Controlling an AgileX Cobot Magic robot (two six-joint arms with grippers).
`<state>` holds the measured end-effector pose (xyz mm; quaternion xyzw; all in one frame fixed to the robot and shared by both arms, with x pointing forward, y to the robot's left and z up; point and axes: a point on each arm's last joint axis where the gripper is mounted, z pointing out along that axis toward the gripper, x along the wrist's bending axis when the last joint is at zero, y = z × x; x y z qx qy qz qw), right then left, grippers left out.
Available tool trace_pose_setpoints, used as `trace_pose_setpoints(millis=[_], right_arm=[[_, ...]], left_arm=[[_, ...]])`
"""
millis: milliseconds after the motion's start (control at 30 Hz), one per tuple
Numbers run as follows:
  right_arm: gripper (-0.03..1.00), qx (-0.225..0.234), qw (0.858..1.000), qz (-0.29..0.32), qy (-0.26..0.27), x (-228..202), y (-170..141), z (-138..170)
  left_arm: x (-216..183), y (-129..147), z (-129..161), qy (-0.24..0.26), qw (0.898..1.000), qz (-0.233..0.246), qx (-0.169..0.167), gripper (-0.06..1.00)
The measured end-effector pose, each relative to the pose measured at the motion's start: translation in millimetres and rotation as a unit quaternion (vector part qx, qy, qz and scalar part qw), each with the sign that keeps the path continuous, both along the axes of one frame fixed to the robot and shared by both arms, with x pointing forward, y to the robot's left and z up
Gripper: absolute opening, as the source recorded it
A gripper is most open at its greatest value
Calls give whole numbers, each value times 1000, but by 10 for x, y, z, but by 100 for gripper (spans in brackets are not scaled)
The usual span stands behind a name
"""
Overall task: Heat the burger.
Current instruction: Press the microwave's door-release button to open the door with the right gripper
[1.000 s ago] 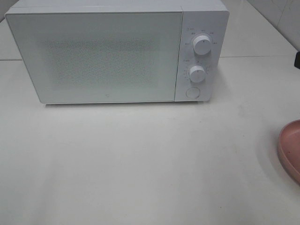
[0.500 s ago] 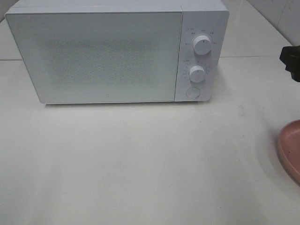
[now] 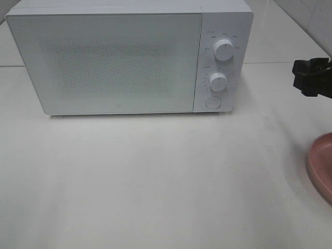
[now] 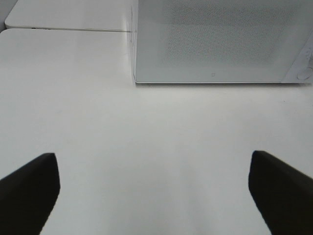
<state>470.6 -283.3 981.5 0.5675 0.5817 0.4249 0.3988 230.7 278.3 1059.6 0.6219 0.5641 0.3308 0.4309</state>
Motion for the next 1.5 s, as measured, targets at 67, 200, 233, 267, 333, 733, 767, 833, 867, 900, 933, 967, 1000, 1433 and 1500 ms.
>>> trace_pose_setpoints(millis=[67, 200, 233, 267, 333, 733, 767, 833, 867, 900, 933, 967, 1000, 1433, 1500], right_arm=[[74, -5, 1000, 15, 3, 22, 66, -49], [74, -17, 999, 49, -1, 52, 244, -122], [74, -17, 999, 49, -1, 52, 244, -122], [74, -14, 998, 53, -3, 63, 314, -153], [74, -13, 998, 55, -5, 69, 351, -170], [74, -13, 999, 48, -14, 32, 763, -369], [74, -12, 999, 42, -13, 18, 808, -406], [74, -11, 999, 36, -13, 11, 822, -417], [74, -11, 999, 33, -12, -9, 872, -450], [74, -11, 999, 33, -12, -9, 872, -450], [74, -11, 999, 32, -13, -27, 917, -474], [74, -11, 999, 32, -13, -27, 917, -474], [74, -12, 999, 35, -11, -38, 944, -493], [74, -9, 999, 42, 6, -128, 1104, -601], [74, 7, 999, 35, 8, -128, 1101, -602]], left_arm=[[0, 0, 0, 0, 1000, 0, 0, 97], [0, 0, 0, 0, 1000, 0, 0, 97], [0, 0, 0, 0, 1000, 0, 0, 97], [0, 0, 0, 0, 1000, 0, 0, 97], [0, 0, 0, 0, 1000, 0, 0, 97], [0, 0, 0, 0, 1000, 0, 0, 97], [0, 0, 0, 0, 1000, 0, 0, 97], [0, 0, 0, 0, 1000, 0, 0, 97], [0, 0, 0, 0, 1000, 0, 0, 97], [0, 0, 0, 0, 1000, 0, 0, 97], [0, 0, 0, 0, 1000, 0, 0, 97], [0, 0, 0, 0, 1000, 0, 0, 97], [0, 0, 0, 0, 1000, 0, 0, 97], [0, 0, 0, 0, 1000, 0, 0, 97], [0, 0, 0, 0, 1000, 0, 0, 97]])
